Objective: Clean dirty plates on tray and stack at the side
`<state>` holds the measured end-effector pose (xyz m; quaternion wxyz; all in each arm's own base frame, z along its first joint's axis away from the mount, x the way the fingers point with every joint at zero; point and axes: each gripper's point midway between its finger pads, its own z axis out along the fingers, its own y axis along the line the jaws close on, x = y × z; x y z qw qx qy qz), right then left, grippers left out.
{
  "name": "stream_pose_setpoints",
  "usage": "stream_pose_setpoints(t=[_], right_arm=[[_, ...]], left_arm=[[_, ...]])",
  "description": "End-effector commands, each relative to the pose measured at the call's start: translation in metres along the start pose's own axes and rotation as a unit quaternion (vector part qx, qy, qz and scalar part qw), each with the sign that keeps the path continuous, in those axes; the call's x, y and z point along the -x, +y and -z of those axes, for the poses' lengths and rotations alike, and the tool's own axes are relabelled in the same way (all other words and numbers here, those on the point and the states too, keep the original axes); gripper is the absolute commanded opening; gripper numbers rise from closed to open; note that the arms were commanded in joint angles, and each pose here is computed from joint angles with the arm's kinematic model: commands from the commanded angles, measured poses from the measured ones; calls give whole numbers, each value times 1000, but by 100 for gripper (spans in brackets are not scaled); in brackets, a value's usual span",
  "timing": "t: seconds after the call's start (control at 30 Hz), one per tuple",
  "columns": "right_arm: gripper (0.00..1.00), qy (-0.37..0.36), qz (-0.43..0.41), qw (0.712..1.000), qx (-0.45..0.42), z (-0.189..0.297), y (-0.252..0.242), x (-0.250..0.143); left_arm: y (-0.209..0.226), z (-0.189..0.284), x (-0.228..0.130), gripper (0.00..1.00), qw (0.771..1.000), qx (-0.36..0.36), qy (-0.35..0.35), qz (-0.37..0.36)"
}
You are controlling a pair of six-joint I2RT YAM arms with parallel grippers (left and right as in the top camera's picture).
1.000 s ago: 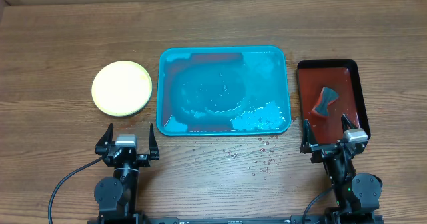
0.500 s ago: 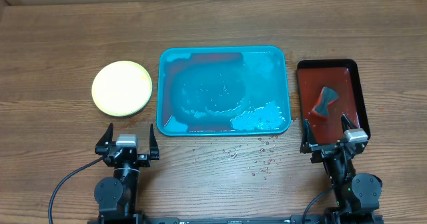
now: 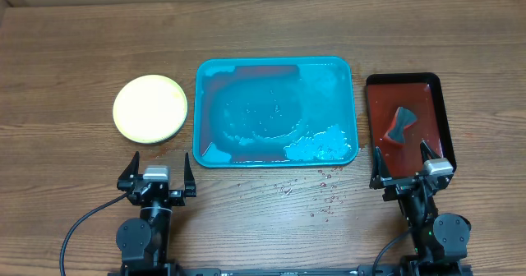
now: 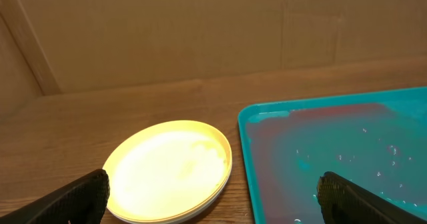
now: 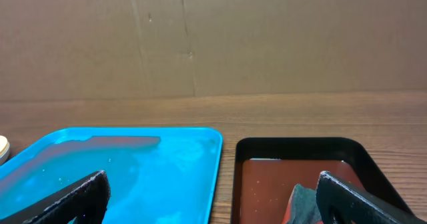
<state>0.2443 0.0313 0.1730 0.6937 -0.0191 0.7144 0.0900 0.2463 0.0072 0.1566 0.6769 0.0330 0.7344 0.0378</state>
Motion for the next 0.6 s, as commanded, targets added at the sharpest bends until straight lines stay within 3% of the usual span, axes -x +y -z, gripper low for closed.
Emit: stream_pose_setpoints(t=[0.0,0.57], right_arm=[[100,-2,-3,1000,3,0,1,-2],[100,-2,-3,1000,3,0,1,-2]], left_arm=[[-2,0,1,100,1000,-4,-5,-7],[-1,0,1,100,1000,-4,-5,-7]])
